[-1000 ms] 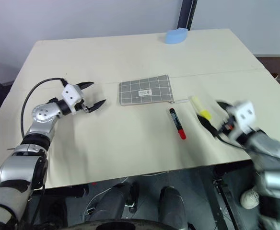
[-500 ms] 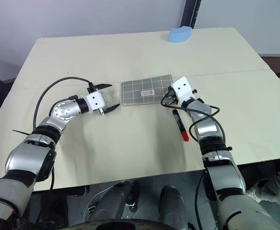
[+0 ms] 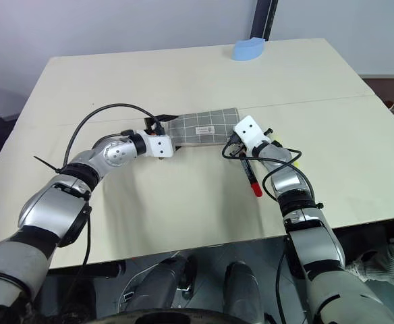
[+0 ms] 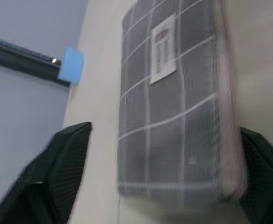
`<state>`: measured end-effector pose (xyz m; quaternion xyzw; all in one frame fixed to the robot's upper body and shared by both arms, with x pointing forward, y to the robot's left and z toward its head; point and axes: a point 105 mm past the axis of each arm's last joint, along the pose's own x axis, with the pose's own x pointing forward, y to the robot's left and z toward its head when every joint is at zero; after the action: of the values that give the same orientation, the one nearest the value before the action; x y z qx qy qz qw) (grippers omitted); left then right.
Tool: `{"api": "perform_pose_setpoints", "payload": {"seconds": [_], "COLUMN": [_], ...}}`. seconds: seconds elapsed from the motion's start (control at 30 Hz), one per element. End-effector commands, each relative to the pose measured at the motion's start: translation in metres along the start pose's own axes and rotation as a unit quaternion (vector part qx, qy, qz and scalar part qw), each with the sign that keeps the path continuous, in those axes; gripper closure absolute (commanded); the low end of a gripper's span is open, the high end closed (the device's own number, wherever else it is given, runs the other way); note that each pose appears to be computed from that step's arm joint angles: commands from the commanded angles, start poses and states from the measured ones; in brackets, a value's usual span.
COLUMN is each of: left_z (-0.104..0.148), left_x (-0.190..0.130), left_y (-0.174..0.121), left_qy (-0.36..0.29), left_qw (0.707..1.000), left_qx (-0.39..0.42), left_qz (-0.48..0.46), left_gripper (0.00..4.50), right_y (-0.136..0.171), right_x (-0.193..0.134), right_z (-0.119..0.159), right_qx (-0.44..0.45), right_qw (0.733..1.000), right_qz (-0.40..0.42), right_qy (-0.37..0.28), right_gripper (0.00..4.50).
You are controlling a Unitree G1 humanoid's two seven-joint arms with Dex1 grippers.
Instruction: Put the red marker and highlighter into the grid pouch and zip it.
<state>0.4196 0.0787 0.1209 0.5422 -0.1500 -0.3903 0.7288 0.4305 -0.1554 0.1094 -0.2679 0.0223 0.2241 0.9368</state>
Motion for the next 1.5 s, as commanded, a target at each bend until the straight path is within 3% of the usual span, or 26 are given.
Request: {"api": "perform_pose_setpoints", "payload": {"seconds": [0.03, 0.2, 0.23, 0.37, 0.47, 0.57, 0.7, 0.83, 0.97, 1.23, 1.5], "left_z": [-0.001, -0.005, -0.005, -0.004, -0.005, -0.008, -0.009, -0.008, -0.006, 0.002, 0.006], "left_x": [0.001, 0.0, -0.001, -0.003, -0.008, -0.017, -0.026, -0.035, -0.039, -0.04, -0.042], "left_y": [-0.011, -0.006, -0.006, -0.001, 0.008, 0.021, 0.034, 0.041, 0.04, 0.047, 0.05], "left_qy": [0.003, 0.007, 0.006, -0.011, -0.022, -0.032, -0.057, -0.078, -0.086, -0.102, -0.11], "left_qw": [0.999, 0.995, 0.995, 0.989, 0.985, 0.981, 0.97, 0.962, 0.963, 0.964, 0.966], "left_qx": [-0.029, -0.096, -0.101, -0.15, -0.171, -0.185, -0.216, -0.232, -0.223, -0.208, -0.193], "left_qz": [-0.029, -0.017, -0.016, -0.006, 0.017, 0.045, 0.09, 0.12, 0.124, 0.13, 0.129], "left_gripper": [1.74, 4.22, 4.41, 4.41, 4.5, 4.5, 4.5, 4.5, 4.5, 4.5, 4.5], "right_y": [-0.008, -0.01, -0.009, -0.014, -0.022, -0.035, -0.031, -0.007, -0.006, 0.0, 0.006], "right_x": [-0.005, -0.007, -0.007, -0.009, -0.017, -0.032, -0.054, -0.072, -0.076, -0.053, -0.034], "right_z": [0.004, 0.006, 0.007, 0.014, 0.04, 0.062, 0.064, 0.056, 0.048, 0.056, 0.07], "right_qx": [-0.002, -0.005, -0.005, -0.005, 0.027, 0.038, 0.071, 0.072, 0.075, 0.19, 0.232], "right_qw": [1.0, 1.0, 1.0, 1.0, 0.996, 0.992, 0.99, 0.993, 0.994, 0.976, 0.965], "right_qz": [-0.011, -0.011, -0.011, -0.019, -0.017, -0.036, -0.027, 0.007, -0.006, -0.029, -0.026], "right_qy": [-0.007, -0.01, -0.011, -0.024, -0.081, -0.118, -0.119, -0.094, -0.074, -0.101, -0.122], "right_gripper": [4.5, 4.5, 4.5, 4.5, 3.67, 2.12, 0.03, 0.03, 0.03, 0.03, 0.03]}}
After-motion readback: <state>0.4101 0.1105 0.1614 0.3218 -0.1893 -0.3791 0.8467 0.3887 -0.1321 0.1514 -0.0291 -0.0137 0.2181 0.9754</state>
